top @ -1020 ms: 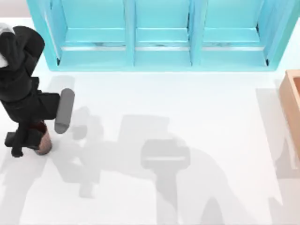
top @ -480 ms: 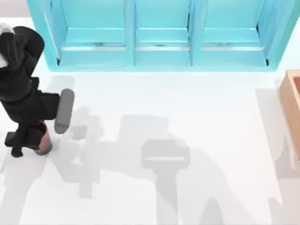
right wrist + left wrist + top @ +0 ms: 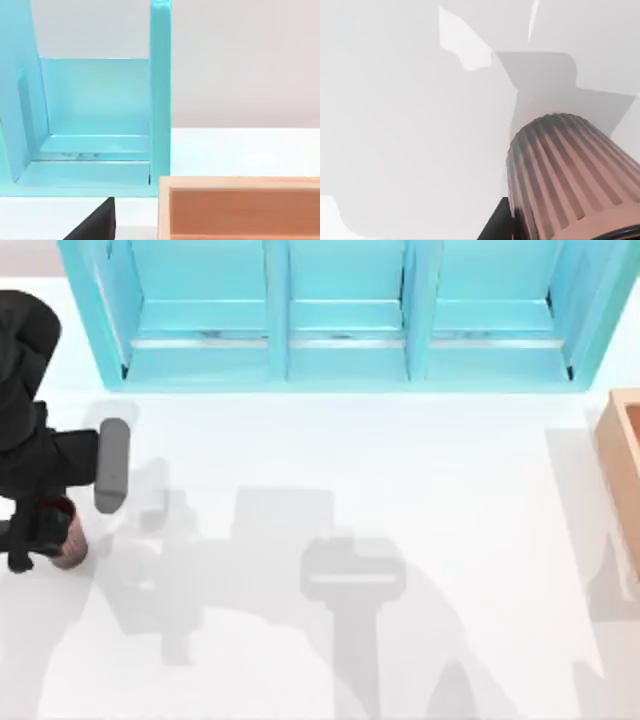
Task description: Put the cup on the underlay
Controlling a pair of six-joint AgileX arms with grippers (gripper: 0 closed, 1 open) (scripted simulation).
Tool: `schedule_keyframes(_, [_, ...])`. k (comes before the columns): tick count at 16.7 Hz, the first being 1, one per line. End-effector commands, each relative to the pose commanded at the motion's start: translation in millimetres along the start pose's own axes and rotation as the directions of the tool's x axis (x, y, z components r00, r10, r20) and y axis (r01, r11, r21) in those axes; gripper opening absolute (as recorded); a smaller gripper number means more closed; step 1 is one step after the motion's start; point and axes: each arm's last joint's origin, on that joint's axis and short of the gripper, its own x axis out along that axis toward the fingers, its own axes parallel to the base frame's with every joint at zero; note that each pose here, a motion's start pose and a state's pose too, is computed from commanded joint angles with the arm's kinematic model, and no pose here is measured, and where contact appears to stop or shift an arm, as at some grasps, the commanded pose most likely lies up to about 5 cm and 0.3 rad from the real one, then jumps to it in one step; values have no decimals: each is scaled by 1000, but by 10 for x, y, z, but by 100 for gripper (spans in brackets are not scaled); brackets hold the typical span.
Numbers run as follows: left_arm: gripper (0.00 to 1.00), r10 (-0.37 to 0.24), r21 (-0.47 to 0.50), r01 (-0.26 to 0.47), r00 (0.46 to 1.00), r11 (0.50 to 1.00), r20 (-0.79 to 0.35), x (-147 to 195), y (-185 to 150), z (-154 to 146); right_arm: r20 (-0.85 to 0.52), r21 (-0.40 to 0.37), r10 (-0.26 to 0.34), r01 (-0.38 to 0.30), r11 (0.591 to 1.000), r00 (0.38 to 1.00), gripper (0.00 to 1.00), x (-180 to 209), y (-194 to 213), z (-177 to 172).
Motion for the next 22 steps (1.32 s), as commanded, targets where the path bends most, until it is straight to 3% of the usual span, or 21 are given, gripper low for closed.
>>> schedule_keyframes(2, [0,-1,-178,2,1000,984,6,-92,-23,-278,0,0,0,0,1000,1000,100,0,0,0])
schedule_keyframes(4, [0,-8,-407,13,1000,913,12,-189,-95,-612,0,0,0,0,1000,1000,100,0,0,0])
schedule_keyframes(6, [0,-18,-643,27,1000,765,21,-285,-222,-958,0,0,0,0,1000,1000,100,0,0,0])
schedule_keyframes(8, [0,-22,-826,38,999,563,31,-383,-389,-1272,0,0,0,0,1000,1000,100,0,0,0])
schedule_keyframes(11, [0,-7,-959,41,999,282,41,-530,-646,-1617,0,0,0,0,1000,1000,100,0,0,0])
schedule_keyframes(13, [0,9,-985,40,999,166,42,-604,-766,-1737,0,0,0,0,1000,1000,100,0,0,0])
schedule_keyframes(15, [0,15,-991,40,999,130,42,-629,-807,-1771,0,0,0,0,1000,1000,100,0,0,0])
schedule_keyframes(19, [0,14,-990,38,999,138,41,-615,-790,-1766,0,0,0,0,1000,1000,100,0,0,0])
schedule_keyframes(22, [0,6,-990,44,999,136,45,-417,-786,-1762,0,0,0,0,1000,1000,100,0,0,0])
